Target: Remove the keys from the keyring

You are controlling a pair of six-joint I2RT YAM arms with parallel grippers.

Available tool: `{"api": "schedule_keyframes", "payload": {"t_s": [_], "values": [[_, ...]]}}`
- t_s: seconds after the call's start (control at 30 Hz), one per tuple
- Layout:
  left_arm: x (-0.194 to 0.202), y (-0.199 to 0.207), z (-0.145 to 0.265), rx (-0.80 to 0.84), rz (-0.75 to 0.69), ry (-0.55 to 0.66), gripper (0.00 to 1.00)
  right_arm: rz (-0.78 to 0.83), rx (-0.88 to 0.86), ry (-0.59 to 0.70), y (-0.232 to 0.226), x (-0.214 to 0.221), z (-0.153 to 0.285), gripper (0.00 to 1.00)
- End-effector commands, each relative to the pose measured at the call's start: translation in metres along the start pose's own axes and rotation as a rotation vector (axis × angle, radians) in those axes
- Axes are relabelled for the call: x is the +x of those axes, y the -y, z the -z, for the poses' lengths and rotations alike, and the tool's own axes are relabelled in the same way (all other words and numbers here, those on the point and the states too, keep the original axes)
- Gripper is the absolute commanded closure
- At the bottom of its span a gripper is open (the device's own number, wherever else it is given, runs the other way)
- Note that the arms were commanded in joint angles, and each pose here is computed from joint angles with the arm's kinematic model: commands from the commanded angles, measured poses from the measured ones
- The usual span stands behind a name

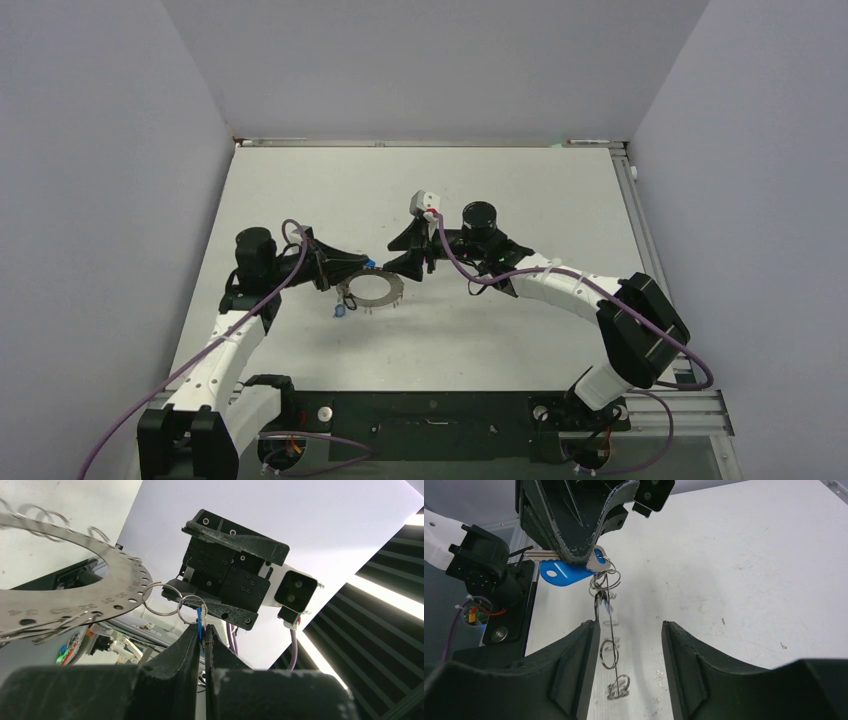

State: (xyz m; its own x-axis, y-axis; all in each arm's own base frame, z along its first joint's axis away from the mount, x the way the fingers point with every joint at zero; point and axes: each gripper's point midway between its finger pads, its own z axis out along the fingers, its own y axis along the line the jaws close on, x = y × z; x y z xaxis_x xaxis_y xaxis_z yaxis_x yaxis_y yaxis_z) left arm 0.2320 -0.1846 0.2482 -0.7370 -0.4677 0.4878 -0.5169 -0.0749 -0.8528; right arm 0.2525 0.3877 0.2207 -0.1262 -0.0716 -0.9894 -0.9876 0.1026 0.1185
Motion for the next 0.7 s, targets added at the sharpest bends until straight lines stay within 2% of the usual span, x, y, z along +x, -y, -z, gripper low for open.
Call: {"api": "schedule_keyframes", "payload": {"t_s": [0.0, 0.27, 0.47, 0.67], "values": [[0.012, 0.009, 0.006, 0.034, -0.094, -0.024, 1.00, 0.055, -0.056, 0.006, -0.003, -0.014, 0.002, 0.49], [0.014, -0.001, 0.006, 0.006, -0.078, -0.032, 1.00, 0.061, -0.097, -0.051, -0.017, -0.010, 0.011, 0.47], [0.019, 0.001, 0.006, 0.011, -0.122, -0.063, 1.00, 0.052, -0.121, -0.106, -0.022, -0.006, 0.021, 0.46], [0.020, -0.016, 0.006, -0.073, -0.155, -0.102, 1.00, 0.028, -0.099, -0.144, -0.012, -0.011, 0.033, 0.44]]}}
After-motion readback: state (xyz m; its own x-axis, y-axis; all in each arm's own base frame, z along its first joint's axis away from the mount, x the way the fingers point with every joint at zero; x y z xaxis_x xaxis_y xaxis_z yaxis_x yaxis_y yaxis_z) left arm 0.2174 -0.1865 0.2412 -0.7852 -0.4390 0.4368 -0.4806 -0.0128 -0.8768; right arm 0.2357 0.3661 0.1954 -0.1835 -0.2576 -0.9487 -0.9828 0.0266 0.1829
